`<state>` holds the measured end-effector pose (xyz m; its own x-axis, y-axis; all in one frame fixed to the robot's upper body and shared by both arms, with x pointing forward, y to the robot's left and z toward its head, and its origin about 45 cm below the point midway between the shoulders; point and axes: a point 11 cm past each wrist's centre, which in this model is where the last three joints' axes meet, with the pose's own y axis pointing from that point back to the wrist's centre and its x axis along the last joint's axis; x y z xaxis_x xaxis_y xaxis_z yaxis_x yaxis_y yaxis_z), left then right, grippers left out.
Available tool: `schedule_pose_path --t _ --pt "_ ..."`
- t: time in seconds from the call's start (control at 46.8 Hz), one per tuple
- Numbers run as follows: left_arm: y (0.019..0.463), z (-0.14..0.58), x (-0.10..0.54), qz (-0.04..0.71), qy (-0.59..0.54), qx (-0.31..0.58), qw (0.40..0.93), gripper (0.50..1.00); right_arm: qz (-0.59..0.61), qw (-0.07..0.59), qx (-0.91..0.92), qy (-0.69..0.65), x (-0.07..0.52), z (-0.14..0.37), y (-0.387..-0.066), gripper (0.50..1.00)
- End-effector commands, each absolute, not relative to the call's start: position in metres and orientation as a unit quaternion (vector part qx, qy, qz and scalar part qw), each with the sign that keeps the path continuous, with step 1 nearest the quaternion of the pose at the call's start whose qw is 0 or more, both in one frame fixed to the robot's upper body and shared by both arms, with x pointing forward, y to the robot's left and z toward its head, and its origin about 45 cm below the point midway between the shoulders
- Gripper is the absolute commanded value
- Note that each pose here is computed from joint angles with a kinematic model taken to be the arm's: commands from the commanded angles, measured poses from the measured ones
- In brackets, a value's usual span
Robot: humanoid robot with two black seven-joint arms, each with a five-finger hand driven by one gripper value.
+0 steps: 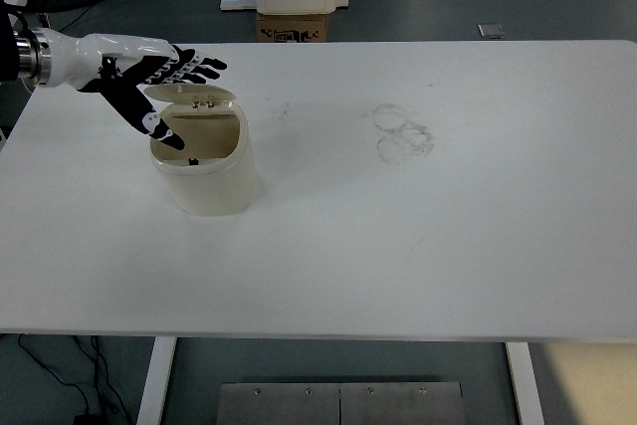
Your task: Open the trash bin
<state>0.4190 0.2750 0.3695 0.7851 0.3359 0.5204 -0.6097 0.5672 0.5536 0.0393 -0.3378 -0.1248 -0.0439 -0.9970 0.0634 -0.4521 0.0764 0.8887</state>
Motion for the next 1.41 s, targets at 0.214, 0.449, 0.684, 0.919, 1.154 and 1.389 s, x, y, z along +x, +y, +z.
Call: schedule_pose_path --t 0.214,0.449,0.684,0.919,1.154,1.389 --pt "0.294 0.416 0.440 0.339 -0.159 0.303 0.876 1.000 -0.358 0.380 0.577 -0.627 0.039 -0.125 -0.338 0.991" --pt "0.309 0.429 0.447 0.377 -0.083 0.207 0.899 1.000 -0.358 0.380 0.577 -0.627 0.039 -0.125 -0.338 0.991" --pt "0.330 0.418 0.452 0.439 0.032 0.076 0.895 1.000 -0.358 0.380 0.577 -0.627 0.039 -0.125 -0.338 0.991" --pt "0.398 0.418 0.467 0.540 0.080 -0.037 0.837 1.000 -0.358 0.380 0.577 -0.627 0.039 -0.125 -0.338 0.991" --pt "0.432 0.378 0.467 0.582 0.160 -0.109 0.790 1.000 -0.358 0.380 0.577 -0.627 0.039 -0.125 -0.338 0.991" --pt "0.449 0.316 0.462 0.613 0.220 -0.147 0.744 1.000 -0.358 0.380 0.577 -0.627 0.039 -0.125 -0.338 0.991"
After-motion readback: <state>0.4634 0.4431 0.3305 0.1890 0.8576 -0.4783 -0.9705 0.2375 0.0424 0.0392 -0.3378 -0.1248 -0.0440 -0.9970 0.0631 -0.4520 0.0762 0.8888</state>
